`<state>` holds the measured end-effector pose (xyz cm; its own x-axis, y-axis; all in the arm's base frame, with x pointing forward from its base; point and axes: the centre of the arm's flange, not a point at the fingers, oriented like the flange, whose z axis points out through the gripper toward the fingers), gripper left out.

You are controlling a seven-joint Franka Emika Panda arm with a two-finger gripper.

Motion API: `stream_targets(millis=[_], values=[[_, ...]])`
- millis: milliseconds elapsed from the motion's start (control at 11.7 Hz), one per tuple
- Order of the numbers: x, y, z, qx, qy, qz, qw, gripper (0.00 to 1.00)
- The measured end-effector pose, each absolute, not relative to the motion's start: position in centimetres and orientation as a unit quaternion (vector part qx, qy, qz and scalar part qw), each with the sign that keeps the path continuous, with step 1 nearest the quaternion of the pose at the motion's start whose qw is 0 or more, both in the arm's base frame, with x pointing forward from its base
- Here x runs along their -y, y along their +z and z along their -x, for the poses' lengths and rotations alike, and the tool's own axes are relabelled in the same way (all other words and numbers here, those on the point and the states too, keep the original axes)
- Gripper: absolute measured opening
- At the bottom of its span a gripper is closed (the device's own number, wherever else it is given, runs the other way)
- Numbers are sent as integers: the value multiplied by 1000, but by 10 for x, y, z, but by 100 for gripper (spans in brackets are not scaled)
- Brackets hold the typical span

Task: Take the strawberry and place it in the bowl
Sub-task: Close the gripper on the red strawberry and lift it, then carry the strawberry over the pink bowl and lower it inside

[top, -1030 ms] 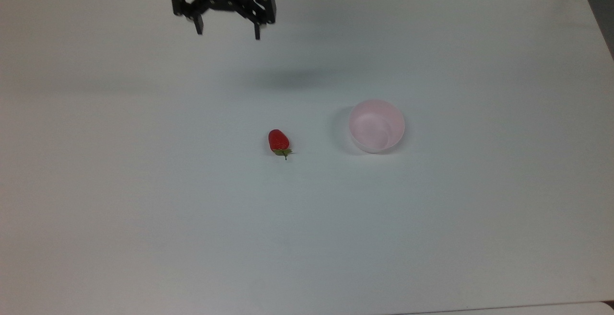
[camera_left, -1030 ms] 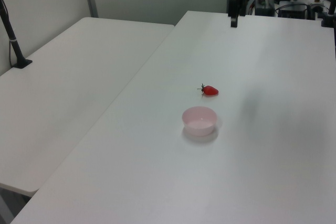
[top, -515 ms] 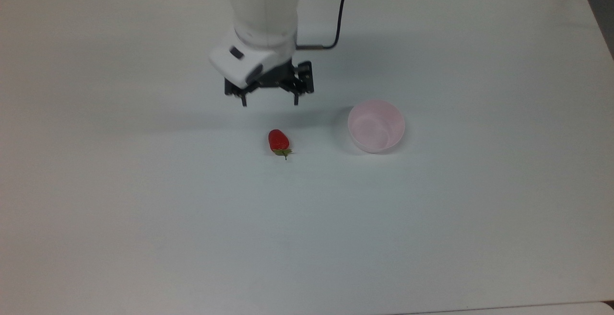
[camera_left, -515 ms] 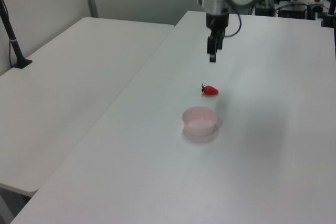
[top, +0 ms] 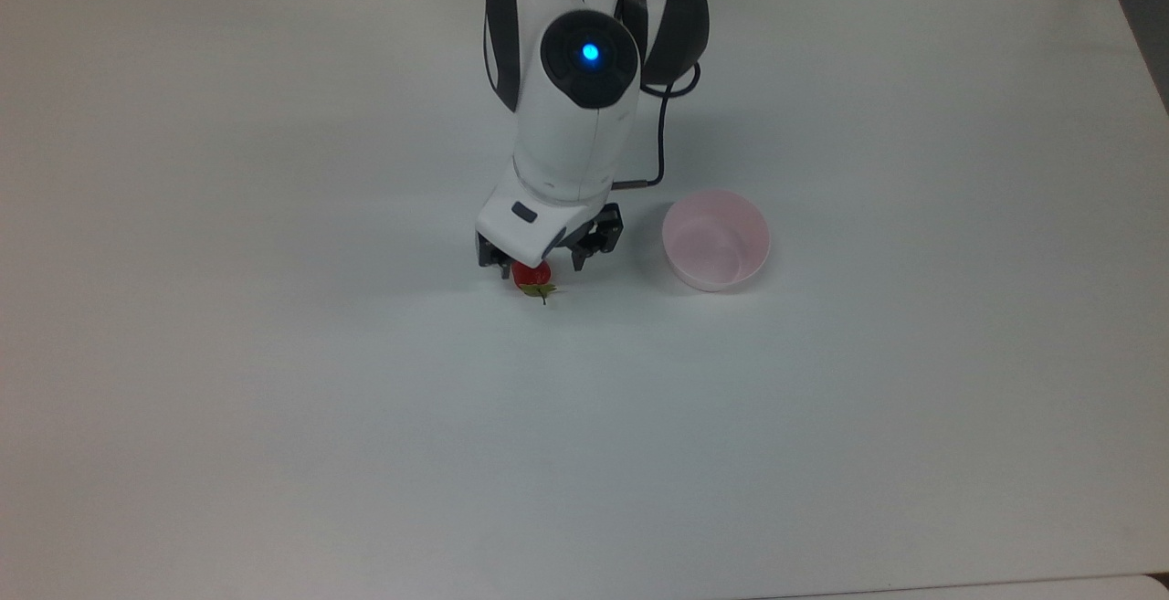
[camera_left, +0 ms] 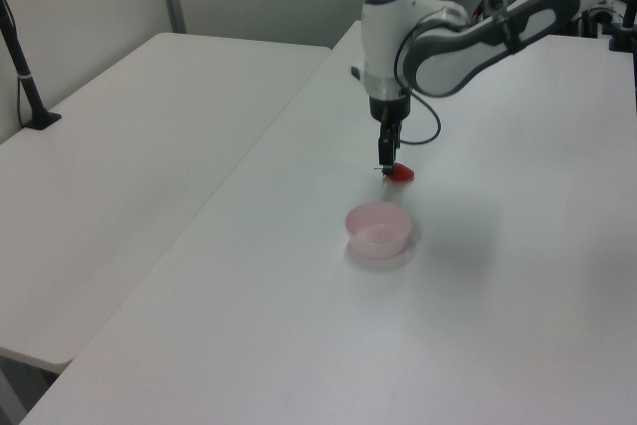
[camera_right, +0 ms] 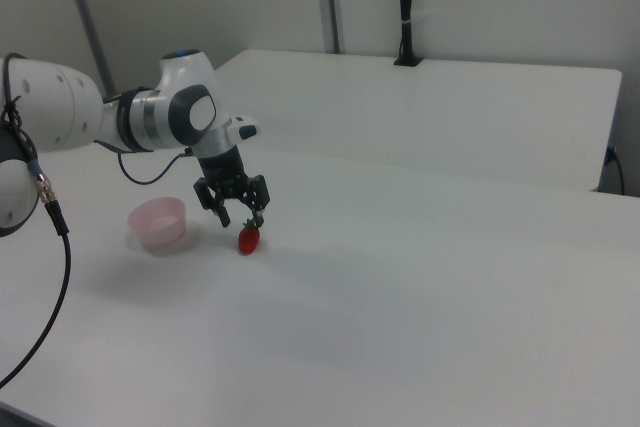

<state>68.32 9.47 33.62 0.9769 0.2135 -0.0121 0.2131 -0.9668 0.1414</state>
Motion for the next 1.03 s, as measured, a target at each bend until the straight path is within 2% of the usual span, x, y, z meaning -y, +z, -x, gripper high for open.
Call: stream_targets(millis=[343, 429, 515, 686, 858, 1030], values=[[-94, 317, -685, -123, -6, -988, 91, 58], [-93, 314, -684, -125, -8, -988, 95, 56], [-93, 311, -684, -127, -10, -987, 97, 48], [-94, 311, -684, -128, -11, -987, 97, 44], [-97, 312, -684, -129, -9, -987, 97, 44], [-115, 333, -683, -123, 7, -988, 96, 44]])
